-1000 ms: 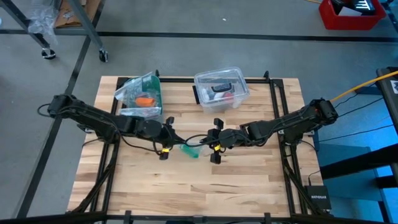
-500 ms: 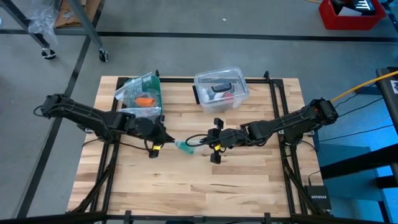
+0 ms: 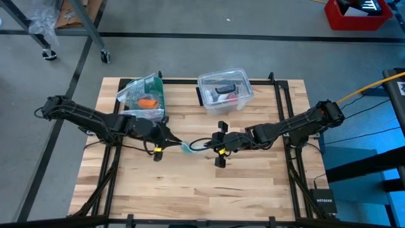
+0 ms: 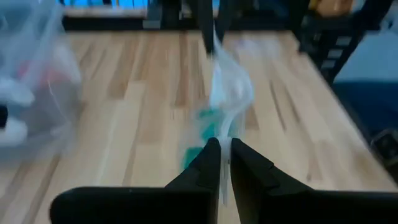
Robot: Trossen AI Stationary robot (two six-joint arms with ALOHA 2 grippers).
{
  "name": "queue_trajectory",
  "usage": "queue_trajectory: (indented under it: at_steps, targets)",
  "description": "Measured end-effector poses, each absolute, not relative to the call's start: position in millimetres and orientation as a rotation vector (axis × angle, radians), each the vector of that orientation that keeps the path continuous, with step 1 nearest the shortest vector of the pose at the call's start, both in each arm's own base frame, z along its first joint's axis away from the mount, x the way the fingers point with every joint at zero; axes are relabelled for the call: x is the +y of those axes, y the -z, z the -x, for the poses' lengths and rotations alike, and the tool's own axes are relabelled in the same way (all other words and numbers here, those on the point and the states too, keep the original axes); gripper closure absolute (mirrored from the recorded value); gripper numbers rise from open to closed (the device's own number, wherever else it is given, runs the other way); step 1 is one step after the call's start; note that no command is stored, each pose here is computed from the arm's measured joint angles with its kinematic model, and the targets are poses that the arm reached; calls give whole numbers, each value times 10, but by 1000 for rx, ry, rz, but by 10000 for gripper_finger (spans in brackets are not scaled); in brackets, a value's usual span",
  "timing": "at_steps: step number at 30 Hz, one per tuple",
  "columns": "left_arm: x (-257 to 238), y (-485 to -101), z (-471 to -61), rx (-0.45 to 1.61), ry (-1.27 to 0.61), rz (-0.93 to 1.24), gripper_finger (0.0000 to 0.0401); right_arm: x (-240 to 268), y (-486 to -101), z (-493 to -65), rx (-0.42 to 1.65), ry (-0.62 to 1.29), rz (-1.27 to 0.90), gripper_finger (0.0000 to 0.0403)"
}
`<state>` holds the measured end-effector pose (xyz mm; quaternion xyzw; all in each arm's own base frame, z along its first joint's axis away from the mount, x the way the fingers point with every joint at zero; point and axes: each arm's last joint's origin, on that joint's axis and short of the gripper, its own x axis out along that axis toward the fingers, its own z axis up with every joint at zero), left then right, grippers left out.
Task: Roll bandage
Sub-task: Close the transparent zip bag, then put the transparent zip bag into the green bin
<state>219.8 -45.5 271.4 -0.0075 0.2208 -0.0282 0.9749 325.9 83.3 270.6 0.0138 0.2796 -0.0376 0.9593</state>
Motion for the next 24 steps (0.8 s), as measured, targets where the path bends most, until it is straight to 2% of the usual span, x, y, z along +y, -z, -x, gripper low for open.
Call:
queue_trajectory:
  at_steps: [3, 9, 13, 17, 24]
  targets:
    - [-464, -2784, -2239, 362, 59, 31, 357, 833, -2709, -3260, 564, 76, -29, 398]
    - [-483, -2838, -2325, 268, 68, 18, 270, 838, -2733, -3276, 535, 73, -38, 398]
    - [-498, -2822, -2392, 244, 71, 1, 227, 844, -2774, -3299, 487, 69, -53, 398]
    - [-517, -2741, -2492, 254, 71, -13, 207, 850, -2816, -3320, 440, 64, -68, 398]
    - [-498, -2545, -2675, 301, 62, -109, 203, 852, -2831, -3330, 420, 61, -70, 398]
